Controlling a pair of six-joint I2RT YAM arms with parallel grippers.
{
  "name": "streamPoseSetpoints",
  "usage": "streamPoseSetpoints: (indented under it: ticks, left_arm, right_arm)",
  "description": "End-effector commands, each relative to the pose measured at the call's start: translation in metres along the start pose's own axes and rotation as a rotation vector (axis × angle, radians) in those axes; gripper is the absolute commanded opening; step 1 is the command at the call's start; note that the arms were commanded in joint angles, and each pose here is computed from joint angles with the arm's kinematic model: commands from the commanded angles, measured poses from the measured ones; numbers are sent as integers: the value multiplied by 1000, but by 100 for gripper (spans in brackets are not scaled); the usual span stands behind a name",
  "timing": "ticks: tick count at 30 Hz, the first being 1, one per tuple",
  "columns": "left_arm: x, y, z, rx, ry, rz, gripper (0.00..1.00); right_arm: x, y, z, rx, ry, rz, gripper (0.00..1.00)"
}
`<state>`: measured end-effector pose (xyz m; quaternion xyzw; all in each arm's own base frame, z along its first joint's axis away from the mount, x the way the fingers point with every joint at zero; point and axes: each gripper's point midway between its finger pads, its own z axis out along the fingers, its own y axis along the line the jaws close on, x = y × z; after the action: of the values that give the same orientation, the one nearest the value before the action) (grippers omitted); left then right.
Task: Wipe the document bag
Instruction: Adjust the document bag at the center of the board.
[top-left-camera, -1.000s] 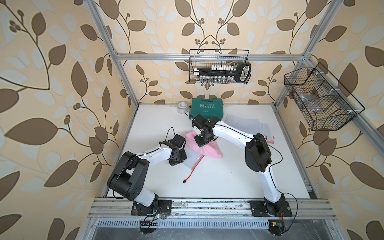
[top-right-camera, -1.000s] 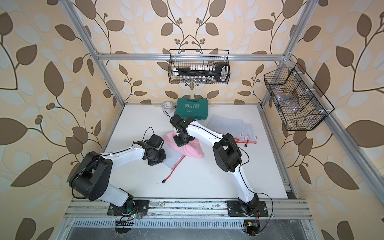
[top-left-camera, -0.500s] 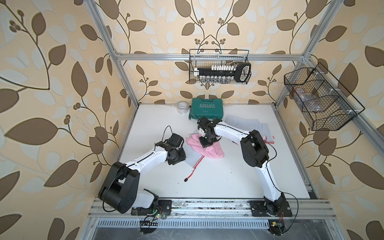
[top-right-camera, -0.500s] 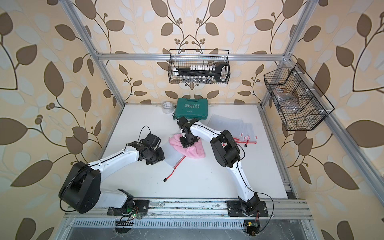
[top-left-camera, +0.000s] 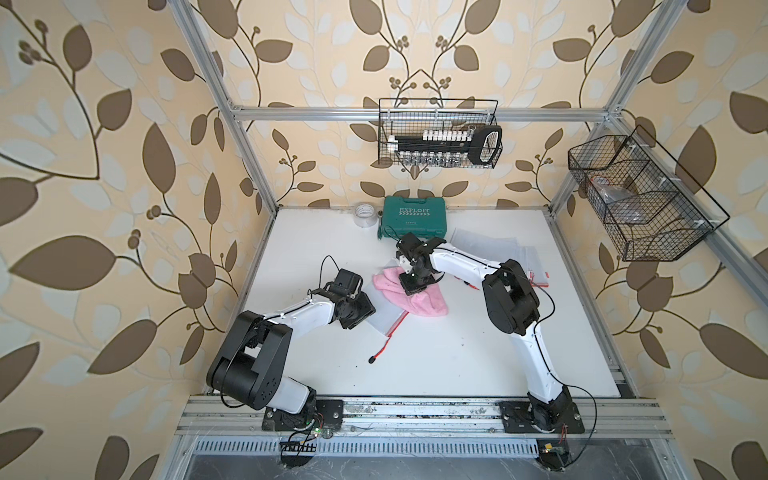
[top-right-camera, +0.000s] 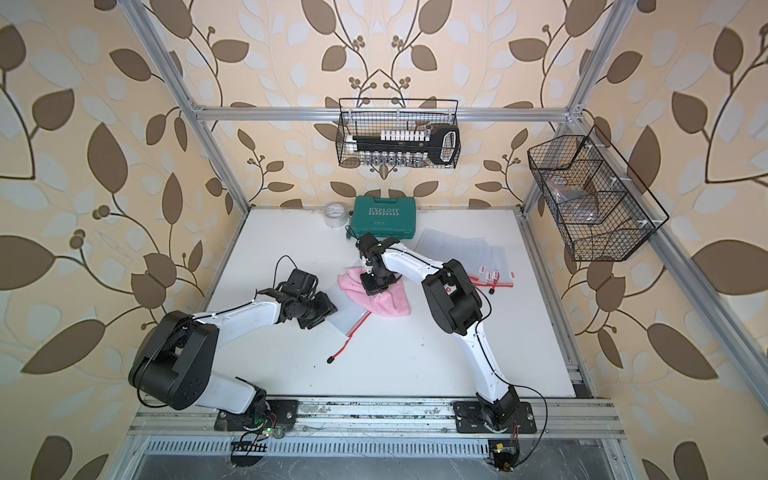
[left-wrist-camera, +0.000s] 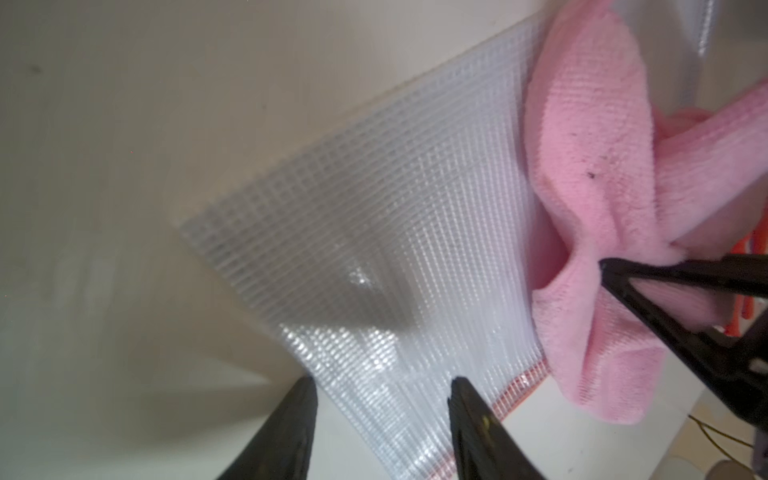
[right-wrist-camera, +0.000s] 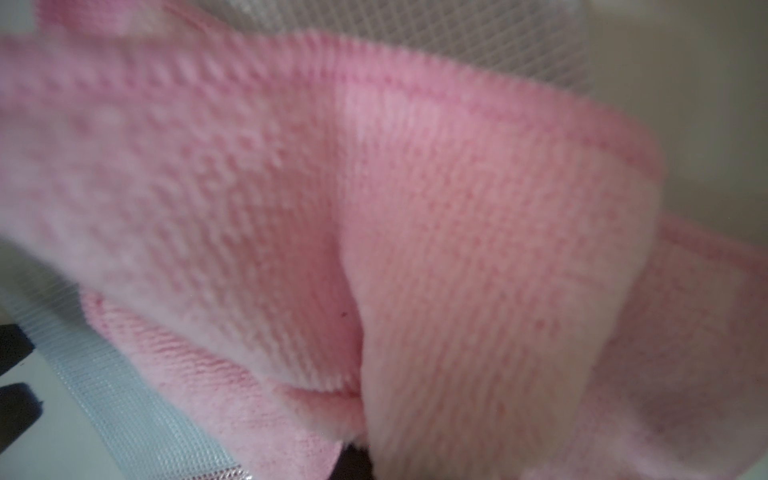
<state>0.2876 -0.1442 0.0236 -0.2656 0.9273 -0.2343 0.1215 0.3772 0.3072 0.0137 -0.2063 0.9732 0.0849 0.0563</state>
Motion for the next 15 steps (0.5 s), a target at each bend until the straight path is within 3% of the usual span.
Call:
streamPoseSetpoints:
  ticks: [1,8,15]
  left_arm:
    - [32,55,35,-109,97,-162,55]
    - [47,83,62,-51,146,-329,49]
    - [35,66,50,-15,112,-285,10]
  right_arm:
    - [71,-26,51,67,275,36,0]
    - [71,-26,50,65,282,40,0]
    - [74,-27,40,67,270,36,0]
